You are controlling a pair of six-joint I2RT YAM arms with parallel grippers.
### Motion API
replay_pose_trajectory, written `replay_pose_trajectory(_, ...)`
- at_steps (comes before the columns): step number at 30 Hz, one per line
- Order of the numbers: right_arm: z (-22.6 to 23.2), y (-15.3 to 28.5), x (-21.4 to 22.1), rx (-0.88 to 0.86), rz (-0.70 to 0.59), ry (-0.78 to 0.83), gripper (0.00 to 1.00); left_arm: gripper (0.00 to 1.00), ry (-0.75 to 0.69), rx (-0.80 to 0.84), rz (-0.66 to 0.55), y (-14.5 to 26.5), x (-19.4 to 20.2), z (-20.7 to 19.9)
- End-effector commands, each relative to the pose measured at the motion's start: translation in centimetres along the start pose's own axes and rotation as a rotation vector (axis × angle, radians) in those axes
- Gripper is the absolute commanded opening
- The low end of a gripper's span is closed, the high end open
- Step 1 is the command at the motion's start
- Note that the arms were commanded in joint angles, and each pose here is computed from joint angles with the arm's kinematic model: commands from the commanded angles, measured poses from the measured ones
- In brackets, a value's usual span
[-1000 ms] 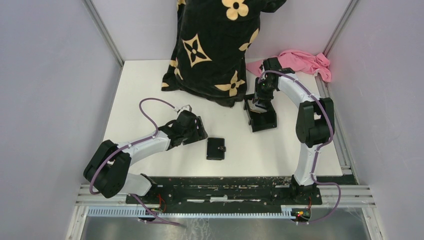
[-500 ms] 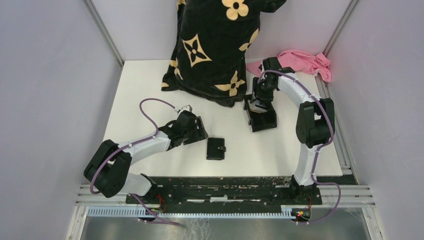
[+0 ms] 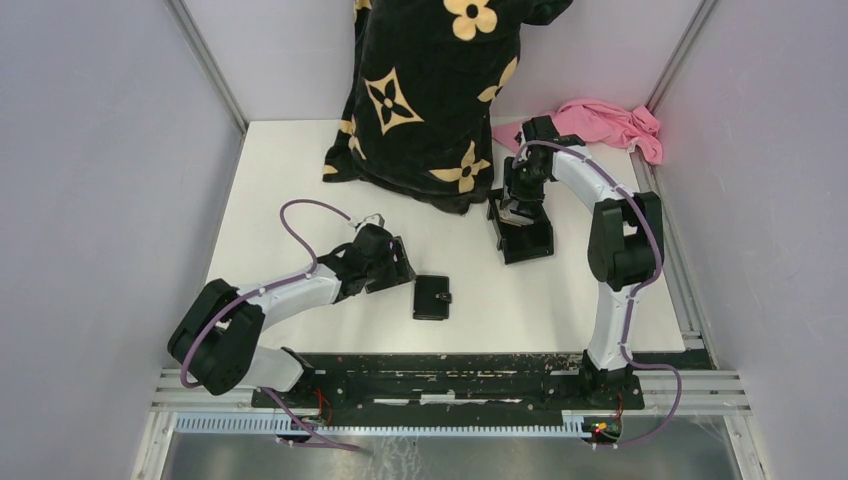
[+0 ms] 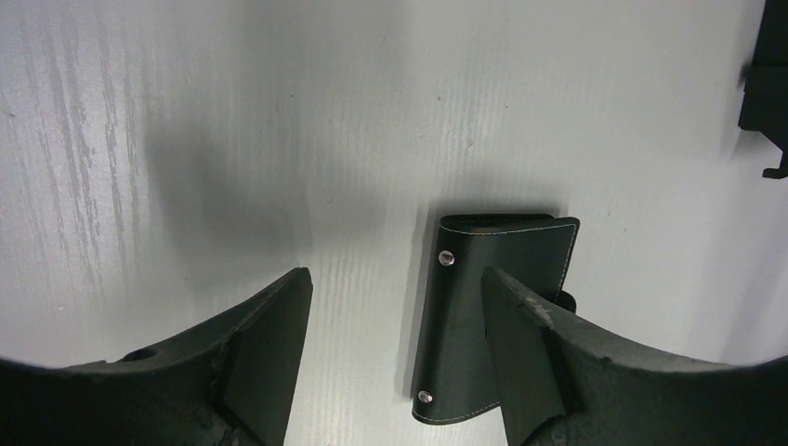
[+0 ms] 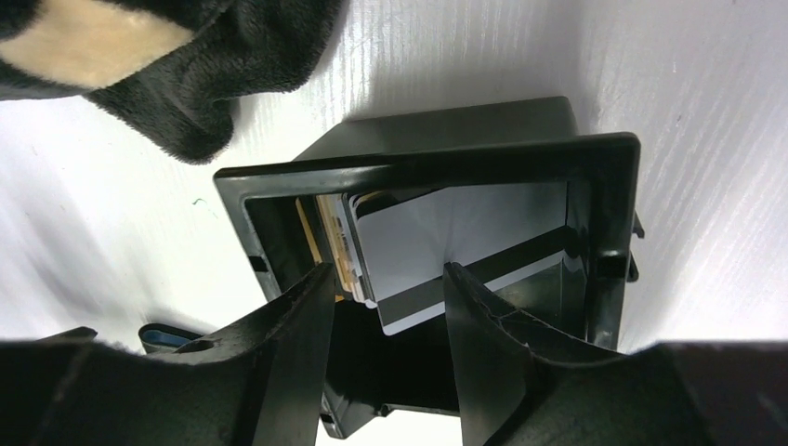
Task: Put the credit cards into the card holder
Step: Pick up the credit card from the storage box.
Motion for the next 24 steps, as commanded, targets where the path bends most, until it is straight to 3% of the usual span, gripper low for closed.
replay_pose_trajectory(1, 0.6, 0.0, -1.2, -0.013, -0.028, 0.010, 0.52, 0.74, -0.001, 0.024, -0.015, 0.1, -0.3, -0.2)
replay_pose_trajectory(24, 3.1, 2.3, -1.6, -0.078, -0.044, 0.015, 0.29, 0.74, 0.005, 0.042, -0.010, -0.2, 0.0, -0.3)
Point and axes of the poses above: each gripper's point midway between its finger pads, its own y axis back along the fingers, its own z axis along the line the jaws close on, x = y × z, the point moved 3 cm from there along y, back along the fingers, and after that the axes turned 3 degrees about y, right-handed, at the moved point
